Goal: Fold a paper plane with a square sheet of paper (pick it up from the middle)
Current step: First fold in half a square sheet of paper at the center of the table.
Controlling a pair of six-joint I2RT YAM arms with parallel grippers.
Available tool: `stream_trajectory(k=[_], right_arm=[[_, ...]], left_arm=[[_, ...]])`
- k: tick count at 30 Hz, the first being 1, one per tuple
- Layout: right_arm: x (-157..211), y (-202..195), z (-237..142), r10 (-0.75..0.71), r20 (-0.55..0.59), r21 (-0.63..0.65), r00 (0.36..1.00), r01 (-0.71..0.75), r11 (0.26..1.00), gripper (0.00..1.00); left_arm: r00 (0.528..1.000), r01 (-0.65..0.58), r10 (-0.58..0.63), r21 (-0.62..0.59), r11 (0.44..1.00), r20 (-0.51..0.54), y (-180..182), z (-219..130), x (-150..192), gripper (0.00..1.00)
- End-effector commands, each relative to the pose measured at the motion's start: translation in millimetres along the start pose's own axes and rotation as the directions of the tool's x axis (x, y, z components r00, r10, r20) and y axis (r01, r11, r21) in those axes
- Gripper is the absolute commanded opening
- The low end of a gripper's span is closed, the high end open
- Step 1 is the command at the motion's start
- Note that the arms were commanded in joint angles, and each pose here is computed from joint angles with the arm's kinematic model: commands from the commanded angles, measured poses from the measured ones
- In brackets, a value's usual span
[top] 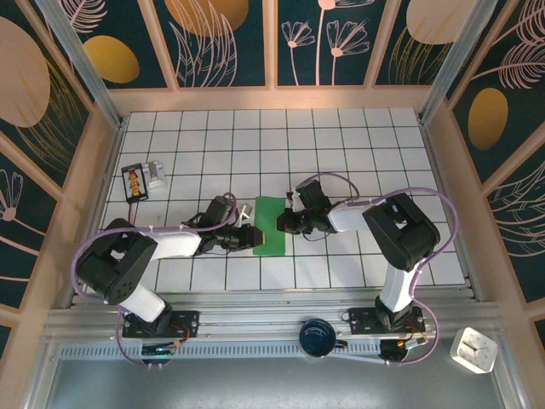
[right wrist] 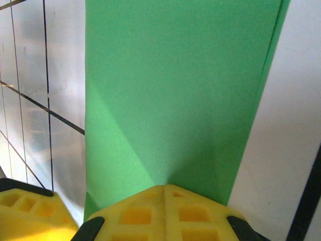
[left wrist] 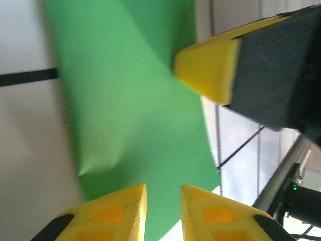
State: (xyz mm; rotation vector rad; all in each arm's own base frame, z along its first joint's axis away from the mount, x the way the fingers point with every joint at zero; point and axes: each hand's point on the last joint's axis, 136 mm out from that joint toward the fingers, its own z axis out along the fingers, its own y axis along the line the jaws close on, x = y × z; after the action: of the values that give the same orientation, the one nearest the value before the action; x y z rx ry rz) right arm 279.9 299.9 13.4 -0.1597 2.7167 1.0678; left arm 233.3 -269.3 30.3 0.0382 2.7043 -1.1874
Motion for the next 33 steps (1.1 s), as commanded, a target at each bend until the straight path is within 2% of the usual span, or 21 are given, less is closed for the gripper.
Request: stream_trajectory(k=[1, 6, 11, 14, 16, 19, 22, 24, 29, 31, 33], right_arm=[[48, -88, 0, 0.104, -0.088, 0.320, 0.991, -0.070, 0.945, 0.00], [48, -89, -1, 0.103, -0.088, 0.324, 0.991, -0.069, 0.944, 0.00], [47, -88, -1, 0.102, -0.085, 0.322, 0.991, -0.070, 0.944, 0.00], [48, -88, -1, 0.103, -0.085, 0.323, 0.991, -0.070, 0.944, 0.00], [48, -89, -1, 0.103, -0.085, 0.324, 0.991, -0.070, 0.944, 0.00], [48, -89, -1, 0.103, -0.085, 0.326, 0.991, -0.071, 0.943, 0.00], [48, -89, -1, 0.100, -0.086, 0.325, 0.991, -0.067, 0.943, 0.00], [48, -88, -1, 0.095, -0.088, 0.322, 0.992, -0.062, 0.945, 0.00], [44, -83, -1, 0.081, -0.083, 0.308, 0.993, -0.052, 0.950, 0.00], [42, -80, -1, 0.075, -0.082, 0.300, 0.994, -0.048, 0.953, 0.00], [40, -78, -1, 0.069, -0.079, 0.296, 0.994, -0.043, 0.954, 0.00]], left_arm=[[0.999, 0.034, -0.038, -0.112, 0.993, -0.034, 32, 1, 16, 0.22], [1.000, 0.023, -0.025, -0.123, 0.992, -0.015, 33, -9, 19, 0.21], [1.000, 0.001, 0.000, 0.065, 0.998, -0.014, -8, -17, 22, 0.23], [1.000, -0.003, 0.005, 0.100, 0.995, -0.024, -15, -17, 25, 0.25], [0.999, 0.005, -0.002, 0.060, 0.998, -0.039, -5, -13, 28, 0.25], [0.996, 0.031, -0.036, -0.070, 0.997, -0.080, 25, -7, 37, 0.24], [0.998, 0.030, -0.037, -0.140, 0.990, -0.048, 37, -11, 33, 0.22], [1.000, 0.003, -0.004, -0.109, 0.994, -0.008, 25, -18, 23, 0.23], [0.992, -0.084, 0.074, 0.102, 0.991, 0.099, -34, -33, -4, 0.31], [0.990, -0.086, 0.070, 0.130, 0.988, 0.121, -43, -32, -14, 0.30], [0.990, -0.068, 0.054, 0.107, 0.992, 0.134, -40, -27, -25, 0.29]])
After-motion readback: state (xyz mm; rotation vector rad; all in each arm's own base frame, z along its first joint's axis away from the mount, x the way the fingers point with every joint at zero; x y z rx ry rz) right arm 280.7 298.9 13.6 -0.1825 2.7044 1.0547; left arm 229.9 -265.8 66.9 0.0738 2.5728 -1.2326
